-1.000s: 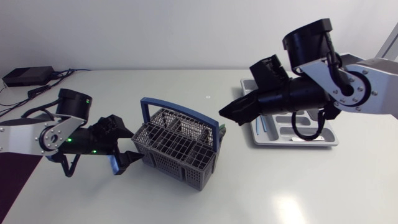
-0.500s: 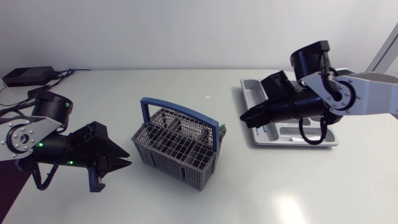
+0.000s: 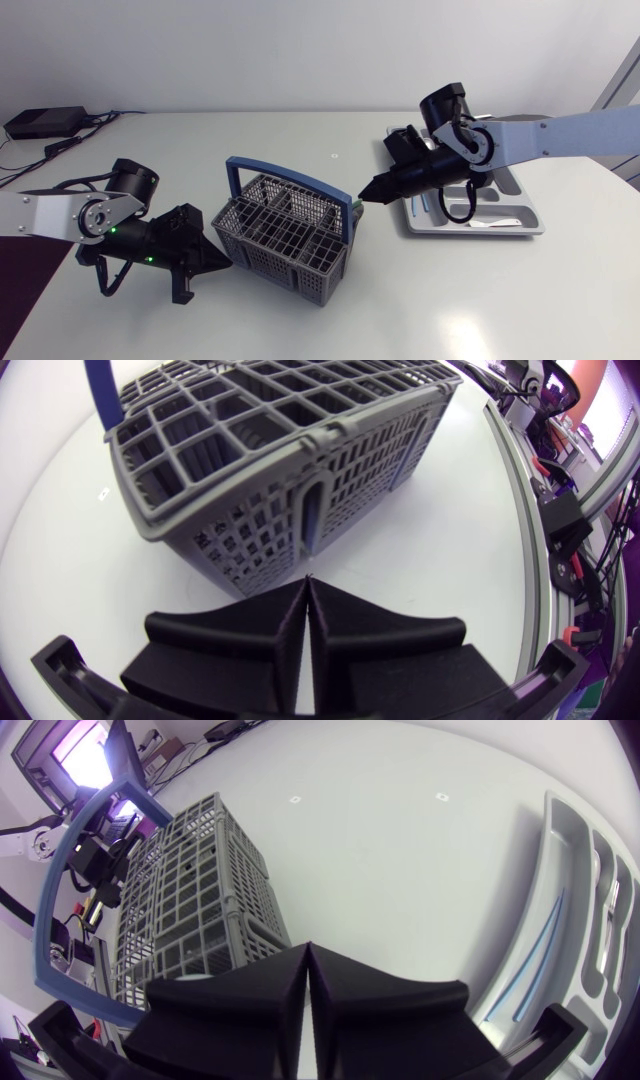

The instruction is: Unload the cutlery basket into the drawer organizer.

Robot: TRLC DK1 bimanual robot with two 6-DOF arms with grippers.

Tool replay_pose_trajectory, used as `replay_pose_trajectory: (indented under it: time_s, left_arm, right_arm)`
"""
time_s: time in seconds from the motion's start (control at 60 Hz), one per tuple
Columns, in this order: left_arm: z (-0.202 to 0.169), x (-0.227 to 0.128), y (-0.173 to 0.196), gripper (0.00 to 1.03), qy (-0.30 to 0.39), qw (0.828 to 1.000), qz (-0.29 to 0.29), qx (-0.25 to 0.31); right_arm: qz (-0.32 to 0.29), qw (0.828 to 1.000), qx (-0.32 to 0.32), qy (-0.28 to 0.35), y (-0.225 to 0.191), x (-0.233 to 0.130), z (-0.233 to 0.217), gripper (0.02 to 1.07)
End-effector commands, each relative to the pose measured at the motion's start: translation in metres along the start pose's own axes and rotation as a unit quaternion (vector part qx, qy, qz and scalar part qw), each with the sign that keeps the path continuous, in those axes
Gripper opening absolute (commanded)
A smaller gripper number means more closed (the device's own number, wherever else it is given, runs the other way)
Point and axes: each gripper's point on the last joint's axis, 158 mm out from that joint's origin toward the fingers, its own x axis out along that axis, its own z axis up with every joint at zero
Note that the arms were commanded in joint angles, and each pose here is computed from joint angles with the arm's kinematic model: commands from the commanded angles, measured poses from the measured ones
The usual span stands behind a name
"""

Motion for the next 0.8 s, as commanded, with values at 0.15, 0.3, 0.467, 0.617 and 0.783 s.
replay_pose_trajectory:
  time_s: [0.15, 0.3, 0.467, 0.617, 0.783]
  left_arm:
    - [0.009, 0.002, 0.039, 0.06, -0.020, 0.999, 0.026, -0.001]
    - [0.024, 0.006, 0.063, 0.06, -0.036, 0.999, 0.039, -0.008]
    - [0.048, 0.019, 0.085, 0.06, -0.048, 0.998, 0.039, -0.009]
    - [0.072, 0.032, 0.104, 0.06, -0.058, 0.998, 0.038, -0.009]
    - [0.088, 0.045, 0.119, 0.06, -0.064, 0.997, 0.036, -0.011]
  right_arm:
    - [0.031, 0.999, 0.019, 0.030, 0.023, 0.006, -0.020, 0.08]
    - [0.040, 0.998, 0.020, 0.043, 0.039, -0.005, -0.039, 0.08]
    - [0.050, 0.997, 0.018, 0.053, 0.056, -0.017, -0.052, 0.08]
    - [0.067, 0.995, 0.004, 0.071, 0.078, -0.012, -0.064, 0.08]
    - [0.086, 0.993, -0.011, 0.084, 0.103, -0.007, -0.070, 0.08]
